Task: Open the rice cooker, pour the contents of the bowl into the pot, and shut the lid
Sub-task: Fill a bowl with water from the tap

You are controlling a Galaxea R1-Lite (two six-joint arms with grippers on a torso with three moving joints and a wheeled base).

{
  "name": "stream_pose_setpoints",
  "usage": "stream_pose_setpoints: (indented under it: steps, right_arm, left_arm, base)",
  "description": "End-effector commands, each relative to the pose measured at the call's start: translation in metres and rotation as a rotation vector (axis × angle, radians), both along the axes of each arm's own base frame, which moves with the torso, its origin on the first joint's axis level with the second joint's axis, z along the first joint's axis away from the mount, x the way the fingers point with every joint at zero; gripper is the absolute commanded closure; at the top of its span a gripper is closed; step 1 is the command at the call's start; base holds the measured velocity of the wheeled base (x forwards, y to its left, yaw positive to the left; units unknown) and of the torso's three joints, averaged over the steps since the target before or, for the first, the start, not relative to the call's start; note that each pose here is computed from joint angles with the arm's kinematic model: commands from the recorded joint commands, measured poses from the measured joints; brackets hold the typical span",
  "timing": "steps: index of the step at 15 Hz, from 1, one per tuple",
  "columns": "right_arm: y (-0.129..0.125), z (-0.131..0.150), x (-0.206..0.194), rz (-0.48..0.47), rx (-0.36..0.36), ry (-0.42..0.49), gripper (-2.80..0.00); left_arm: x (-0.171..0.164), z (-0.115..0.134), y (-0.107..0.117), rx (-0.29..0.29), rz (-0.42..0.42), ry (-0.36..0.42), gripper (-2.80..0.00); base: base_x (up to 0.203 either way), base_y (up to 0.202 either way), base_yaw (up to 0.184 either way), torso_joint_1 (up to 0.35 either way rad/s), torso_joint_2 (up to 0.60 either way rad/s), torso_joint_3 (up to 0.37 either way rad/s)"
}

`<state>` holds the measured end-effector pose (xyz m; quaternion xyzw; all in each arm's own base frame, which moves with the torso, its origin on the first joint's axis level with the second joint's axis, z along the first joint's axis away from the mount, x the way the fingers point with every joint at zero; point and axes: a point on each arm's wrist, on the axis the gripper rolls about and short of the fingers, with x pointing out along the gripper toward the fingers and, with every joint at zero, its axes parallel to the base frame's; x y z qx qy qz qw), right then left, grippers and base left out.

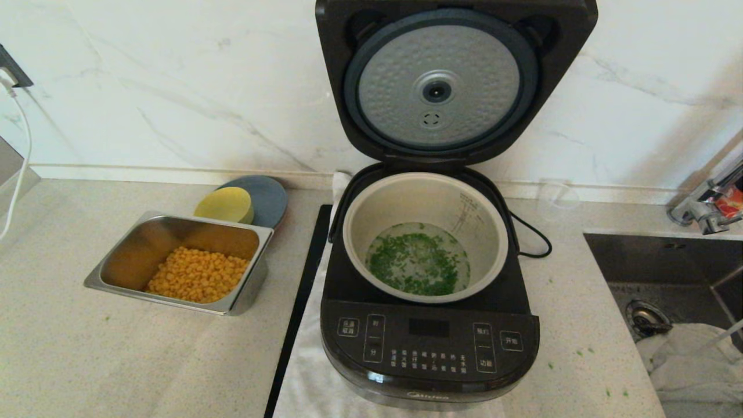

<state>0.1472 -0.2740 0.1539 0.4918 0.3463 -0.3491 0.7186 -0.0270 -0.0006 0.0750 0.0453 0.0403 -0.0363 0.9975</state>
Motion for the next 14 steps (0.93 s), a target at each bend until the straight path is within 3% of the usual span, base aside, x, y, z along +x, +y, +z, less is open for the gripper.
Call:
stream_pose_setpoints:
  steps: [1, 3, 8, 14]
  right_arm:
    - [-0.031, -0.035, -0.005, -0.045, 0.092, 0.020, 0.00]
    - [-0.038, -0.046, -0.006, -0.037, 0.118, 0.010, 0.00]
    - [-0.055, -0.046, 0.005, -0.035, 0.041, -0.038, 0.00]
    - [-0.066, -0.059, 0.019, -0.020, 0.056, -0.036, 0.00]
  left_arm:
    - [0.000, 0.000, 0.000, 0.000, 0.000, 0.001, 0.00]
    - [0.000, 0.000, 0.000, 0.000, 0.000, -0.001, 0.00]
    - [0.000, 0.000, 0.000, 0.000, 0.000, -0.001, 0.00]
    - [0.000, 0.000, 0.000, 0.000, 0.000, 0.001, 0.00]
  base:
    - [0.000, 0.000, 0.000, 0.000, 0.00, 0.000]
    - [0.000, 0.000, 0.000, 0.000, 0.00, 0.000]
    - [0.000, 0.000, 0.000, 0.000, 0.00, 0.000]
    - [0.000, 0.000, 0.000, 0.000, 0.00, 0.000]
